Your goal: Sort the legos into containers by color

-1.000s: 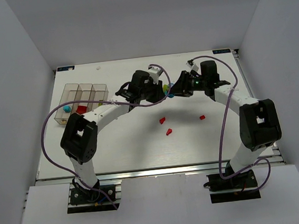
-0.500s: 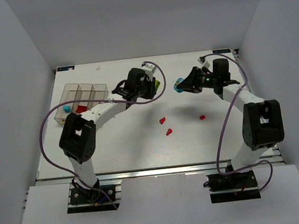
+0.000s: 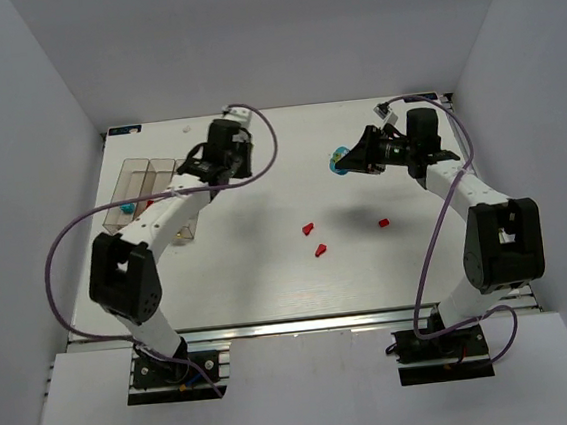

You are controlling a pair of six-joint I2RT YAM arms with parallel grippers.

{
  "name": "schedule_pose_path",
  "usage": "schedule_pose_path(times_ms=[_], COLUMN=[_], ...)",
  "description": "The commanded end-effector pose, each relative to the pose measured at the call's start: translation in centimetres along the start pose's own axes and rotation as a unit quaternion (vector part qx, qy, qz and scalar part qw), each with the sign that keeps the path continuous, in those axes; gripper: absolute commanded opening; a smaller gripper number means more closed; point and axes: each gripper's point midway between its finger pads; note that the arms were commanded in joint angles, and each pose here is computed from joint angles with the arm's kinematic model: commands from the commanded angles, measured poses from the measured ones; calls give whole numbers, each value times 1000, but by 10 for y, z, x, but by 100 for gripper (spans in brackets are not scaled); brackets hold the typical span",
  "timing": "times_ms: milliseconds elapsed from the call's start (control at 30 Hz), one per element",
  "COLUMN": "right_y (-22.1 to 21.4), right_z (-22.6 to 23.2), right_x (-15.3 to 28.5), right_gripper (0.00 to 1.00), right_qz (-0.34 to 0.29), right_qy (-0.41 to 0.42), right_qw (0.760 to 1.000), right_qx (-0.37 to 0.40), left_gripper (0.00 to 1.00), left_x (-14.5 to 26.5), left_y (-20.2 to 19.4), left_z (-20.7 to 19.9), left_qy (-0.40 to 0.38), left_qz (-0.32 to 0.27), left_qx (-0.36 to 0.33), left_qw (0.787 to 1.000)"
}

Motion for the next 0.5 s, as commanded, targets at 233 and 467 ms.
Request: schedule_pose_path(times_ms=[233,467], right_y=[6,3], right_z=[30,33], right_x=[8,7], right_gripper=[0,0], right_qz=[-6,-1], right_qy=[24,30], right_qw=[999,998], right_qx=[49,53], left_gripper=[0,0], left_x=[68,34], left_y=[-66,-110], left_z=[146,150], left_qy=[212,201], left_qz=[102,176], left_qx=[68,83], left_qw=[970,960])
Point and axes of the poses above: each gripper's point midway between its finger pads, its own x axis back along the fingers, its own z axis along the line the jaws close on, y = z × x, and after that the axes turned 14 degrees about -x, right-handed
